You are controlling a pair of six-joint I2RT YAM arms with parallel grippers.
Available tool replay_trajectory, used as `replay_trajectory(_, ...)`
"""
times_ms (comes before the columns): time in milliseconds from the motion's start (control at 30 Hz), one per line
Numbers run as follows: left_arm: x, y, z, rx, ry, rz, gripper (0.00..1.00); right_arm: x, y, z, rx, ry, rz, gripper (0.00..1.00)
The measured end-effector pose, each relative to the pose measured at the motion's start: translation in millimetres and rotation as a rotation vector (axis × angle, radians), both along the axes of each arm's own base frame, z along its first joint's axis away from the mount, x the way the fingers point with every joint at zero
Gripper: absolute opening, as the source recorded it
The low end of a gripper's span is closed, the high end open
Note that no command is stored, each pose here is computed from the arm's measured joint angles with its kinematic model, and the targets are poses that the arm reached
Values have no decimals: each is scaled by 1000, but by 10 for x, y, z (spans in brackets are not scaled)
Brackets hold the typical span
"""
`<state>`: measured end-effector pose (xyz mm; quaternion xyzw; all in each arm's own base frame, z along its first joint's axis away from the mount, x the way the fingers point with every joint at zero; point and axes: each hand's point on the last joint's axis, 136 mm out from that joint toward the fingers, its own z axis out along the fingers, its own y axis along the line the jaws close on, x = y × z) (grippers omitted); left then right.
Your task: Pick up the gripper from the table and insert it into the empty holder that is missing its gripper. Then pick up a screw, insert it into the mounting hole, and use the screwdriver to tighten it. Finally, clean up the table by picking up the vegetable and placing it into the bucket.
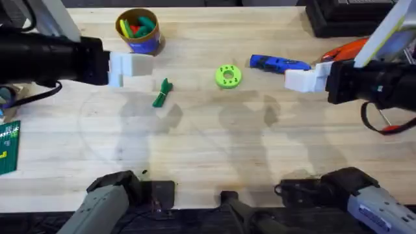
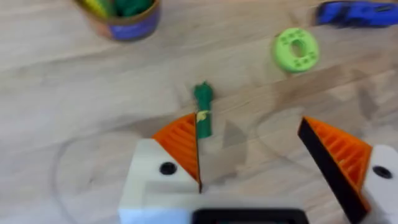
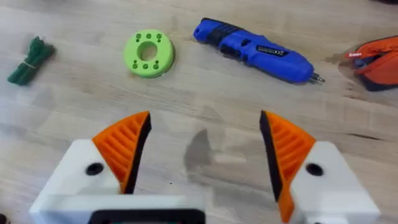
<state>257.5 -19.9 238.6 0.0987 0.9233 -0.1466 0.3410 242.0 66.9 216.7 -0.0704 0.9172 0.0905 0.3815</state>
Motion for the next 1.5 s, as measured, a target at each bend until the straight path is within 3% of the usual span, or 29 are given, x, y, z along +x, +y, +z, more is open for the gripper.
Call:
replay_trajectory(100, -22, 105, -182, 58, 97, 71, 985, 0, 0, 0, 0, 0, 0, 990)
replay_trajectory(233, -39, 109, -421, 147, 220, 108, 985, 1, 0, 1, 0, 0, 0, 989)
replay_trajectory(467, 211, 8, -954, 331, 381, 78, 985, 1, 0, 1, 0, 0, 0, 990)
replay_trajectory(667, 460, -176, -1471, 401, 469, 16, 985, 1, 0, 1, 0, 0, 0, 989)
replay_trajectory(900, 535, -249, -1955, 432, 568, -19, 983, 1, 0, 1, 2, 0, -2, 989)
replay_trajectory(967, 522, -246, -2051, 436, 596, -21, 877, 1, 0, 1, 2, 0, -2, 990)
replay_trajectory(1133, 534, -273, -2065, 428, 599, -25, 111, 1, 0, 1, 2, 0, -2, 989)
replay_trajectory(1167, 553, -276, -2051, 428, 592, -25, 37, 1, 0, 1, 2, 0, -2, 989)
replay_trajectory(1367, 518, -263, -2027, 425, 623, 2, 13, 1, 0, 1, 2, 0, -2, 989)
replay_trajectory(1500, 685, -316, -1805, 396, 573, 20, 11, 1, 0, 1, 2, 0, -2, 989)
